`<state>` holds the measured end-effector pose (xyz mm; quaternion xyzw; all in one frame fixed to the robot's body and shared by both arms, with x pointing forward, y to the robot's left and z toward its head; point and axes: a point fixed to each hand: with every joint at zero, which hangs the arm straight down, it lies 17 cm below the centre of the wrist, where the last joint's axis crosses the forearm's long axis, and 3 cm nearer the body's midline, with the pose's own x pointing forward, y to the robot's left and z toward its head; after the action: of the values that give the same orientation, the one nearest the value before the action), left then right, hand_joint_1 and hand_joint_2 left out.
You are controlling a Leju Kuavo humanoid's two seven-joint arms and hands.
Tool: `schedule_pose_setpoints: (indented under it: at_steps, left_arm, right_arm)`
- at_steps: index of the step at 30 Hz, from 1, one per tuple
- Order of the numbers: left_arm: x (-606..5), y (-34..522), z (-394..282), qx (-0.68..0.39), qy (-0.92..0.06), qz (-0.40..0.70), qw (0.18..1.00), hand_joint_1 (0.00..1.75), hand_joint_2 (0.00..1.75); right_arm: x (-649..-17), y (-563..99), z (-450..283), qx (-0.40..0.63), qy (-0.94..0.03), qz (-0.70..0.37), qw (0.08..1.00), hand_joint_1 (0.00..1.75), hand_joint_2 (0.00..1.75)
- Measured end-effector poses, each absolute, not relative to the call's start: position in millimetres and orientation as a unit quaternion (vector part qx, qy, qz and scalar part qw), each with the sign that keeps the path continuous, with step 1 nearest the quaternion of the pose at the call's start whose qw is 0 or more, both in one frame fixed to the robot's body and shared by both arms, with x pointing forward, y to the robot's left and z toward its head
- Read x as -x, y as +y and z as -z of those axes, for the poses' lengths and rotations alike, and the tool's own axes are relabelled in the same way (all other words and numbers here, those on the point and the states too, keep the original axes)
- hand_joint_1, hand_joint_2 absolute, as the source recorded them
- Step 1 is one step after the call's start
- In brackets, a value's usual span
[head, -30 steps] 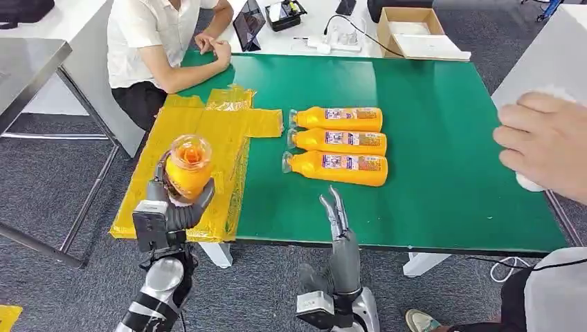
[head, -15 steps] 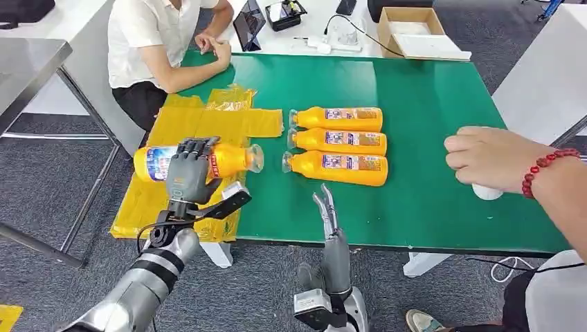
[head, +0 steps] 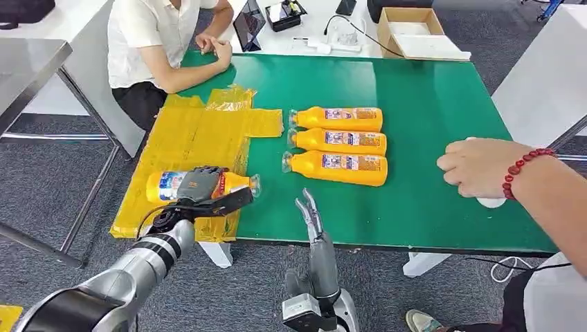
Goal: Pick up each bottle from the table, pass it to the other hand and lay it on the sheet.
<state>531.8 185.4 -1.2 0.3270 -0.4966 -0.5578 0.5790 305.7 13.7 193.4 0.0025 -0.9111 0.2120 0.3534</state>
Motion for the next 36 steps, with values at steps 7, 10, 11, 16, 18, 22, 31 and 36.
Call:
schedule_pose_setpoints:
  at_steps: [7, 10, 11, 16, 18, 22, 31, 36]
  left_arm:
    - [-531.1, 178.0, 2.2, -0.241, -0.525, 0.499, 0.646, 0.00, 1.75]
    - [-531.8, 177.0, 0.7, -0.223, -0.533, 0.478, 0.662, 0.00, 1.75]
    - [-532.0, 176.9, 0.4, -0.221, -0.534, 0.475, 0.664, 0.00, 1.75]
    - [-528.8, 165.7, -0.9, -0.171, -0.551, 0.447, 0.683, 0.00, 1.75]
    - [-524.4, 147.9, -6.5, -0.102, -0.574, 0.410, 0.701, 0.00, 1.75]
    - [-518.4, 122.3, -17.7, -0.016, -0.599, 0.356, 0.717, 0.00, 1.75]
    - [-514.5, 102.8, -71.7, 0.122, -0.688, 0.169, 0.695, 0.00, 1.75]
    - [-504.8, 124.1, -119.3, 0.111, -0.745, 0.041, 0.657, 0.00, 1.75]
  right_arm:
    - [-306.9, 13.4, -187.7, 0.001, -0.908, -0.214, 0.359, 0.00, 0.00]
    - [-307.1, 13.7, -186.2, 0.001, -0.907, -0.215, 0.361, 0.00, 0.00]
    - [-307.1, 13.7, -185.7, 0.001, -0.907, -0.216, 0.361, 0.00, 0.00]
    - [-307.6, 13.2, -185.1, 0.002, -0.907, -0.214, 0.363, 0.00, 0.00]
    - [-307.7, 14.9, -186.0, 0.001, -0.908, -0.214, 0.361, 0.00, 0.00]
    - [-306.4, 19.9, -186.1, -0.005, -0.908, -0.217, 0.359, 0.00, 0.00]
    - [-298.8, 25.2, -179.0, -0.004, -0.905, -0.234, 0.354, 0.00, 1.75]
    - [-296.3, 13.2, -170.7, 0.026, -0.903, -0.247, 0.350, 0.00, 1.75]
